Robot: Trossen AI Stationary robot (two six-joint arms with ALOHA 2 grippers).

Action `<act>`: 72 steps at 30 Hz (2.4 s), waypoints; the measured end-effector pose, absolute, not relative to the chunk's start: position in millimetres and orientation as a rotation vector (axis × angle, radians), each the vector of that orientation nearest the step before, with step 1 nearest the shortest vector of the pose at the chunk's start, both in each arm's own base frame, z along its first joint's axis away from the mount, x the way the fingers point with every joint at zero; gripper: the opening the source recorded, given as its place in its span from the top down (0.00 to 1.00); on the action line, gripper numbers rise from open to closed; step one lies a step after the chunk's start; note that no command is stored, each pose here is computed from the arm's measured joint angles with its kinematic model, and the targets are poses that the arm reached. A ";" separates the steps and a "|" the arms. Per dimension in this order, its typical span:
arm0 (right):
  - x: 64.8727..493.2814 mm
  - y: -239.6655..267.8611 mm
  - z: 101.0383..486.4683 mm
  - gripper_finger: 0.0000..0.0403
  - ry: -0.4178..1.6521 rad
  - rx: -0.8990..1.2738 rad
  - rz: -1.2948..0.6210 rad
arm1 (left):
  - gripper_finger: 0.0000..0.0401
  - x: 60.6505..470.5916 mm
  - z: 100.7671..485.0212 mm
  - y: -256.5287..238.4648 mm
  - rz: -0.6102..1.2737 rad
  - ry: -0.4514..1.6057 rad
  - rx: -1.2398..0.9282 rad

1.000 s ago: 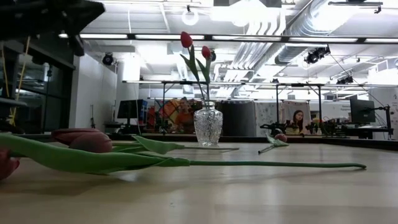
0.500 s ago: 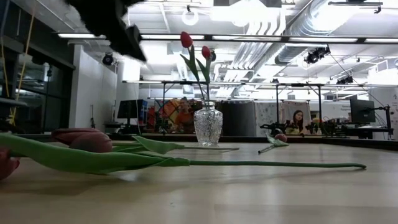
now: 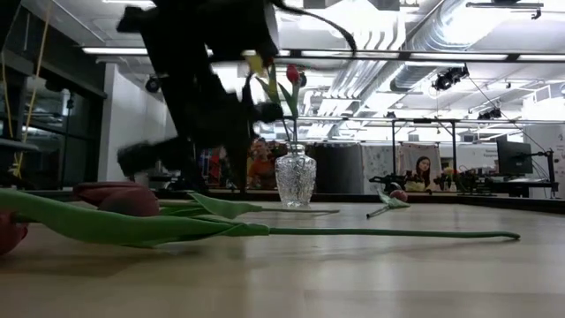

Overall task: Sort flowers into vase by color
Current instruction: Put the center maroon flower into the red vase

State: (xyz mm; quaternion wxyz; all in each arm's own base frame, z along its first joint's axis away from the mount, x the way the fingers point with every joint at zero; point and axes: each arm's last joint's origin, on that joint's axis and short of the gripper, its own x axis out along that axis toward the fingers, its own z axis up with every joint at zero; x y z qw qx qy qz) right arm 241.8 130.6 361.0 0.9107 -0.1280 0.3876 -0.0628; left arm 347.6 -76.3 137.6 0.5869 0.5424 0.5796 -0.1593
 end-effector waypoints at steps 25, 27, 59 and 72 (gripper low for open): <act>241.7 130.5 361.0 0.55 0.796 -0.221 -0.148 | 0.56 369.2 135.0 -108.3 -0.848 1.109 1.761; 241.7 130.5 361.0 0.55 0.796 -0.221 -0.148 | 0.56 370.1 134.8 -107.8 -0.876 1.083 1.744; 243.9 131.2 362.6 0.55 0.775 -0.243 -0.130 | 0.99 390.3 122.0 -111.4 -0.593 1.106 1.701; 244.6 132.5 371.2 0.55 0.704 -0.310 -0.092 | 1.00 345.4 265.0 -78.2 -0.119 0.946 1.070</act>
